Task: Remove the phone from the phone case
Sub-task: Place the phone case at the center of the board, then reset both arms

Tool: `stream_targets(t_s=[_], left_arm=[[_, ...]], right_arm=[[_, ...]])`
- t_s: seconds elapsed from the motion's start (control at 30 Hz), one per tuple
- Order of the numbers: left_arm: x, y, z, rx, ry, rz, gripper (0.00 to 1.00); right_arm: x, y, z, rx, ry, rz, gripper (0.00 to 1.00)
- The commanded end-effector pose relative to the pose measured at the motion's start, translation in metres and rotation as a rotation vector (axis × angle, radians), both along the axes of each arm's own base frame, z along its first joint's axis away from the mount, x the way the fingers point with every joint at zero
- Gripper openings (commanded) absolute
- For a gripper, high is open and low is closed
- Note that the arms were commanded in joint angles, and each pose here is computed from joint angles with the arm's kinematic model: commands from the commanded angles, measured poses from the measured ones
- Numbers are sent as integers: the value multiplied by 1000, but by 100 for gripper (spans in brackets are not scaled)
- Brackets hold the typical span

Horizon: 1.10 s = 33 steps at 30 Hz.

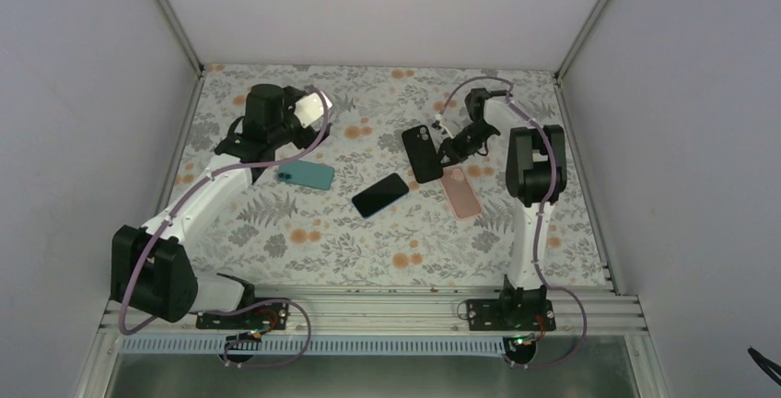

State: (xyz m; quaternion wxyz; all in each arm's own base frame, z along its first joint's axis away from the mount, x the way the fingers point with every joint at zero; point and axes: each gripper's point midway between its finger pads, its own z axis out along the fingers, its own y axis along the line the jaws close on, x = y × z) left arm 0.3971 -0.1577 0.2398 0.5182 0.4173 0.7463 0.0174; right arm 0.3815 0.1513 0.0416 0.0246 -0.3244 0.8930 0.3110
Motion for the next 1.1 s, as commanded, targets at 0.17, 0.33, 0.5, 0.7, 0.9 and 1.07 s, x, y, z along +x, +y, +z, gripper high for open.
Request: stream_targets(t_s=[0.17,0.33,0.5,0.7,0.9,1.07], left_arm=[[-9,-4,31,-67,-31,-51,100],[-10,-5,35,-73,-21,-67,100],[-12,-4,36,-63,-12,-78,100],[-17,-11,38,-66,62,-132,100],[-12,-9,46,-62,65,-112,100],[-5,-4,46,-51,80,-78,100]], right_arm=[[26,22,-7,49,-19,-1,35],[33,15,1,-3,-66,-12,100],[37,0,38,-89,-193,-24,100],[13,-8,108,-90,-341,-23,100],[-3,-28,144,-134,-542,-115,100],[3,-33,140,-114,-643,-181,100]])
